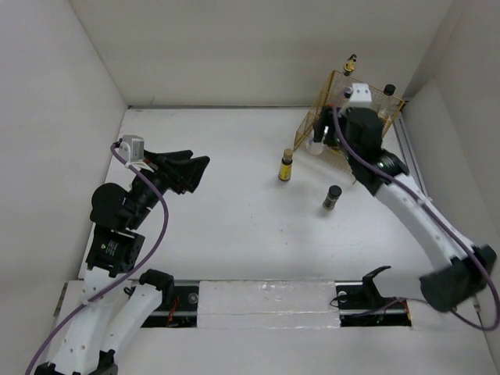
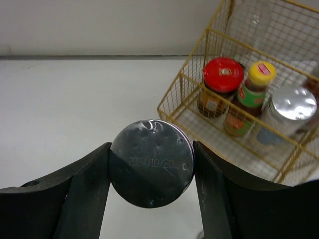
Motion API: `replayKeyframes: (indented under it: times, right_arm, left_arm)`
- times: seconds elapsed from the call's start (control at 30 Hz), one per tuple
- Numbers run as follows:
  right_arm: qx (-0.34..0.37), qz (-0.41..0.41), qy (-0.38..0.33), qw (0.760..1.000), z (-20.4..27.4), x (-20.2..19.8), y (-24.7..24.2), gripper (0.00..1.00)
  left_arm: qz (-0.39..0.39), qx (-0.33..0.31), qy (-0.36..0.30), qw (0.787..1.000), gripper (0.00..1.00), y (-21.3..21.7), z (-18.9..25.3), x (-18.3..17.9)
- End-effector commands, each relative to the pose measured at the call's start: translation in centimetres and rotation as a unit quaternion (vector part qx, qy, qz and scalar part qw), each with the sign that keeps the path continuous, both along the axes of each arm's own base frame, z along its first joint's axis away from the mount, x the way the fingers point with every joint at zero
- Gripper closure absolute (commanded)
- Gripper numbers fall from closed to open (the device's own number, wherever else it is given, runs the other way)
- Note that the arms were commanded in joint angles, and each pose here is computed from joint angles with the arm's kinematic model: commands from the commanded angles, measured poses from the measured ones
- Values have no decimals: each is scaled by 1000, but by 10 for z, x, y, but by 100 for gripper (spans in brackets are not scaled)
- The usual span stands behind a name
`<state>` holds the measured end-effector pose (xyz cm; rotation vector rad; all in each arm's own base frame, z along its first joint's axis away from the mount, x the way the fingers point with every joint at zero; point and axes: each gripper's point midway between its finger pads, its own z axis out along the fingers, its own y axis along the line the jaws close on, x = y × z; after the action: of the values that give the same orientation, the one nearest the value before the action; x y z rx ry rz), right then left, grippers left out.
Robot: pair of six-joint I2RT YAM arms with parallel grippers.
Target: Organize the condiment bottles
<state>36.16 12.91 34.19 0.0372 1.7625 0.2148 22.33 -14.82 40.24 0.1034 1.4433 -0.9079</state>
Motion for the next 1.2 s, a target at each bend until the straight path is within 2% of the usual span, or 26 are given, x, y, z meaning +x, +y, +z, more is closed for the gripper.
replayKeyframes:
  times: [0.0,0.13,0.4,1.0,1.1,1.13,1.17]
  right_arm:
    - [6,34,-117,993,70,71,20,44]
    - [-19,27,-116,993,71,119,20,44]
    - [-23,18,-91,995,42,161,3,46]
    - [-37,23,26,999,-93,181,8,44]
    - [-28,32,42,998,-111,183,14,39]
    - [-28,36,47,998,-116,184,16,36]
    - [-28,37,47,998,-116,184,16,29]
  left_arm:
    - [-4,-14,-40,999,40,1,26,-8]
    - [1,-12,-42,999,40,3,26,-7]
    - [1,-12,-42,999,40,3,26,-7]
    - [-5,-8,-34,999,40,0,20,-4]
    - [-5,-8,-34,999,40,0,20,-4]
    - [-5,-8,-34,999,40,0,20,-4]
    - [-5,-8,-34,999,40,0,20,-4]
